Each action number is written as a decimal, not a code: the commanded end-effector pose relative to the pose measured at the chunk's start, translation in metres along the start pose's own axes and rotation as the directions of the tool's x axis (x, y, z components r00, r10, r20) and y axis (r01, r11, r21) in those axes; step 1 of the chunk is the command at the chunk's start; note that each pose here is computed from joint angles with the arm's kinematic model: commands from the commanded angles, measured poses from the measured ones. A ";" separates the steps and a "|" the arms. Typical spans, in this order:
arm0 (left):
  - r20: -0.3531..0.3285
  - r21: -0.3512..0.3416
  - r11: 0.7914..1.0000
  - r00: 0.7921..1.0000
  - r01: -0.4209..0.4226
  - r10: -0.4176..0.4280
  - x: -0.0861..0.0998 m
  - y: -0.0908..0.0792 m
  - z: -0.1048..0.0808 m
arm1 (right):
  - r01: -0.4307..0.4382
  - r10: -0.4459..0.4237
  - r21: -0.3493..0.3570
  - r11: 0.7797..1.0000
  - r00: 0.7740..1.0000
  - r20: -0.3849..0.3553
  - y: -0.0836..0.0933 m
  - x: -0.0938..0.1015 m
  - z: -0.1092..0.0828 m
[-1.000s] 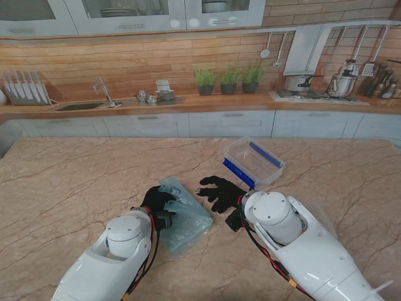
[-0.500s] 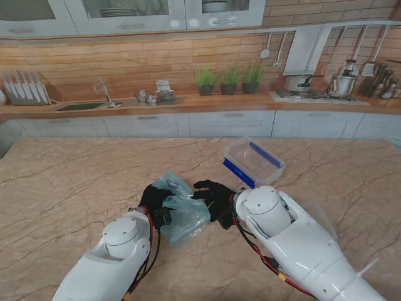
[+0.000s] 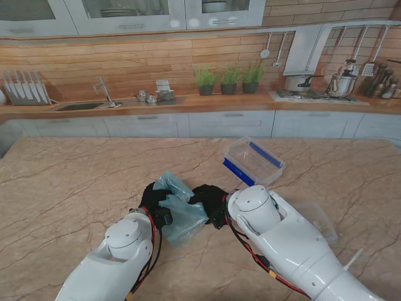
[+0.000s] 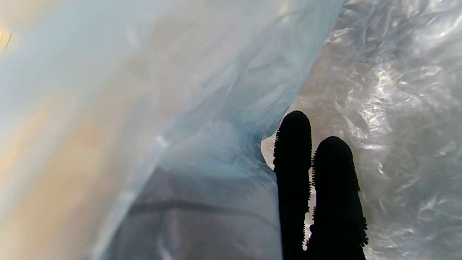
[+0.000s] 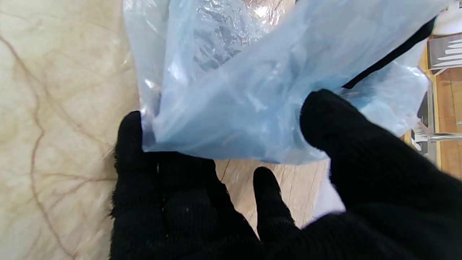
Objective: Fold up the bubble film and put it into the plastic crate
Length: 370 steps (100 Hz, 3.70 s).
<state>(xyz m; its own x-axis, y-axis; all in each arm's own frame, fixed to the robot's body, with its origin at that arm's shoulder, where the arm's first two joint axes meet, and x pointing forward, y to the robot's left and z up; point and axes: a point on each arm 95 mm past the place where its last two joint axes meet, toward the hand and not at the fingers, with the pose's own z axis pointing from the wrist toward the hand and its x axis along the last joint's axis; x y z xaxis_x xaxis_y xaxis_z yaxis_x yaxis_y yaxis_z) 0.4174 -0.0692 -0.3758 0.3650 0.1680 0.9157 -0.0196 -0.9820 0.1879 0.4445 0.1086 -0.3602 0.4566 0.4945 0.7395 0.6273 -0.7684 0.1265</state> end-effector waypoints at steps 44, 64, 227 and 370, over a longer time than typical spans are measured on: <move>0.009 0.065 0.998 1.000 -0.003 0.003 -0.007 0.008 0.003 | -0.111 0.111 0.005 0.994 0.994 0.016 -0.009 0.006 0.009; -0.010 0.046 0.998 0.999 -0.043 0.043 -0.008 0.009 0.001 | -0.097 0.096 -0.079 0.992 0.995 -0.019 -0.007 0.007 0.007; -0.501 -0.079 0.573 0.530 -0.815 0.684 0.059 -0.020 -0.016 | 0.506 -0.799 -0.636 0.583 0.499 -0.336 0.013 0.006 -0.051; -0.486 0.100 0.333 0.246 -0.938 0.839 0.029 -0.004 -0.026 | 0.485 -0.798 -0.647 0.588 0.479 -0.367 0.012 0.003 -0.058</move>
<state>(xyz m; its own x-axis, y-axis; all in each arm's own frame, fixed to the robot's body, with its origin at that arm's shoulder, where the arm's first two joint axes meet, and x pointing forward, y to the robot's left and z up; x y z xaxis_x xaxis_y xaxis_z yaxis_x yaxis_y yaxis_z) 0.4059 -0.0529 -0.3340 -0.3918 -0.7426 0.5432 -0.2594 -0.4773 -0.8396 0.4197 0.0746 -0.3189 -0.5114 0.7183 0.4717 0.1750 -0.4503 0.8755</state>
